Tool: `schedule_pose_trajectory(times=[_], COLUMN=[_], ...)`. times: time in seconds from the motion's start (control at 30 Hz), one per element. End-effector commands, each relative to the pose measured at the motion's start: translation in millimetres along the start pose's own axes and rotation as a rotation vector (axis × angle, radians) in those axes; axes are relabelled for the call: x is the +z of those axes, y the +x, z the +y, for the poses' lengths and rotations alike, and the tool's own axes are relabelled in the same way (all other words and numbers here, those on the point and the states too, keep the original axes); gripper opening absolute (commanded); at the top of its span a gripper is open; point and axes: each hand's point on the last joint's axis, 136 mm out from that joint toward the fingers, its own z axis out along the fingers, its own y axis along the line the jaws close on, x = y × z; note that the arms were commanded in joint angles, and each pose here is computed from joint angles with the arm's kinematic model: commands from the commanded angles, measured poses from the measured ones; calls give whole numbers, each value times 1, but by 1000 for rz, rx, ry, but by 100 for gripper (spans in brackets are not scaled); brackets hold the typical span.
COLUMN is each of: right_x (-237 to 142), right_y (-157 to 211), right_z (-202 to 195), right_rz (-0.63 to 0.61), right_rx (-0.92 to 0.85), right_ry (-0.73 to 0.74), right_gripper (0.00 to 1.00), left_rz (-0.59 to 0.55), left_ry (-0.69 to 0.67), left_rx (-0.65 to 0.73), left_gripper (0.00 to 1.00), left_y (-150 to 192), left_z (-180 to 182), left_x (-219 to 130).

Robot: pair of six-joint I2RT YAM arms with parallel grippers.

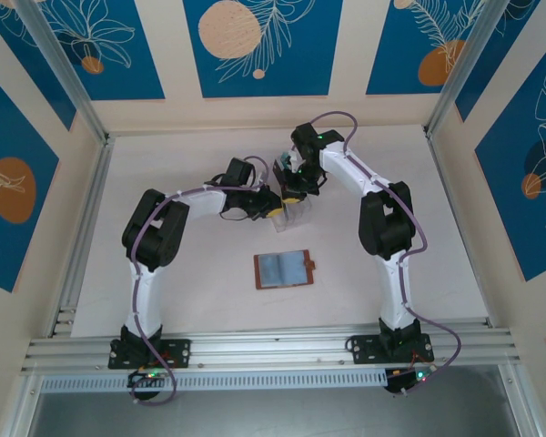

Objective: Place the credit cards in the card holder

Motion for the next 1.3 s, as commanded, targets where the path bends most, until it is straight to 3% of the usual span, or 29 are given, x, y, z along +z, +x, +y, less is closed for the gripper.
schedule_pose_trajectory(times=[0.0, 0.37, 0.57, 1.0, 1.27], right_x=[-19, -22, -23, -21, -17], right_y=[11, 14, 16, 20, 20], right_z=[12, 8, 10, 8, 3], right_rz=[-2, -8, -6, 4, 9], right_rx=[-8, -2, -4, 2, 10], right_ry=[-35, -22, -29, -43, -30], right_gripper=[2, 5, 12, 11, 1], left_rz=[23, 27, 27, 30, 28], left_ry=[-40, -44, -47, -51, -40], left_rx=[9, 6, 4, 1, 5], left_gripper=[13, 13, 13, 13, 13], left_y=[6, 6, 6, 5, 6], left_z=[11, 14, 15, 16, 11], left_x=[12, 14, 14, 16, 13])
